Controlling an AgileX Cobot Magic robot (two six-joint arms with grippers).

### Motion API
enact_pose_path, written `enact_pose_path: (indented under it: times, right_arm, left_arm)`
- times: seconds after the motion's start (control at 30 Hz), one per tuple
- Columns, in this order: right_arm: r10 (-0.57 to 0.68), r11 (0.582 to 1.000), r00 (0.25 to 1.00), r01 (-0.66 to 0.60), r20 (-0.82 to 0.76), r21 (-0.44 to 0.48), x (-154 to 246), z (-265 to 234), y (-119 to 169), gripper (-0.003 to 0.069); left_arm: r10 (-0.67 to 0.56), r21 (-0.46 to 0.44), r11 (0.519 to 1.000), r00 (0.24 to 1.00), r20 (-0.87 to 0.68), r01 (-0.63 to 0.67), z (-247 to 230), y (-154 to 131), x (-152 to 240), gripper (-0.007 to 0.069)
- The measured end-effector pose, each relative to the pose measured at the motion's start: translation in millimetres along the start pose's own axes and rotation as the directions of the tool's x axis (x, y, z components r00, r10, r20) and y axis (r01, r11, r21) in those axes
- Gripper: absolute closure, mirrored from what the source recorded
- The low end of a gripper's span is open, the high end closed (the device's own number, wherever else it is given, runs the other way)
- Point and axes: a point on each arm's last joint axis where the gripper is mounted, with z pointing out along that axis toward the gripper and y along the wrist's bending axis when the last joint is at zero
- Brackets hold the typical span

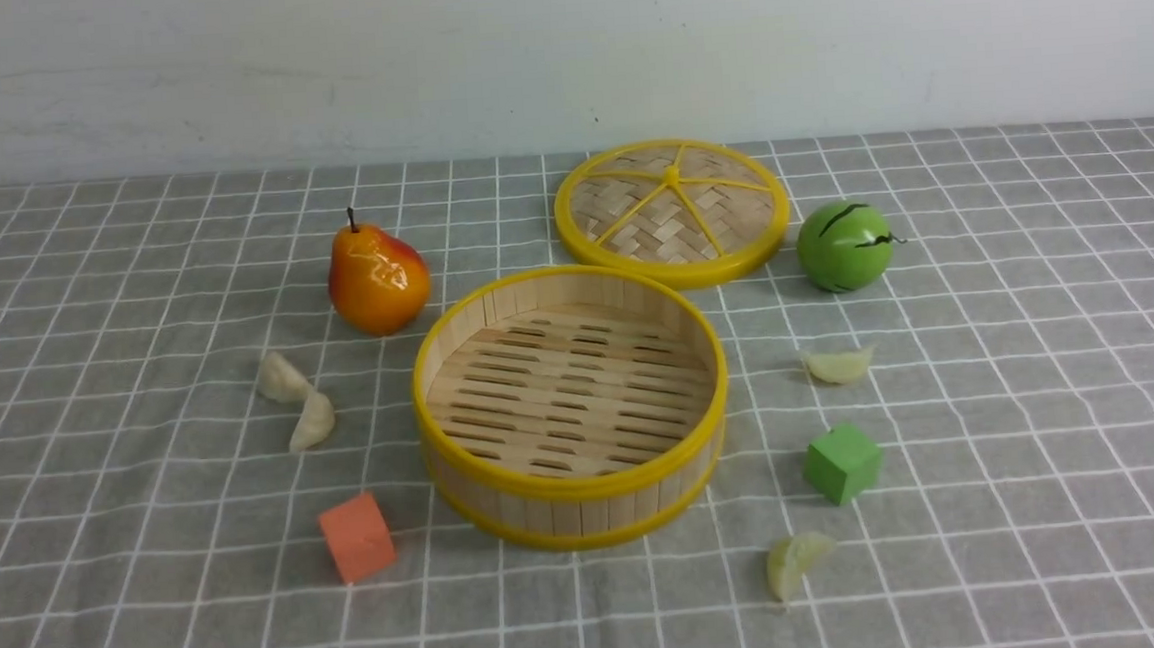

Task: Put the dumplings into the steamer on the table with the grey tablecloth.
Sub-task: 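Reach for and grasp a dumpling on the table with the left gripper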

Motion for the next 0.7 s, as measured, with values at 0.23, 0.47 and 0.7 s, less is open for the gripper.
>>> enact_pose_path:
  times: [0.23,0.47,0.7]
  right_arm:
    - [-0.251,0.966,0.771,0.236,-0.586,-0.103,69.2,40.5,-6.7,0.0664]
    - [-0.085,0.996,0.446,0.015,-0.891,-0.088,123.4,55.7,3.6,0.0662]
    - [-0.099,0.99,0.433,-0.043,-0.896,-0.131,122.9,71.7,19.4,0.0659]
  left_arm:
    - [-0.098,-0.265,0.964,0.931,-0.352,0.001,79.0,33.3,50.4,0.0639]
    - [-0.032,-0.288,0.914,0.656,-0.754,-0.287,139.5,32.1,102.9,0.0639]
    - [-0.171,-0.405,0.84,0.533,-0.829,-0.362,214.6,67.6,144.3,0.0622]
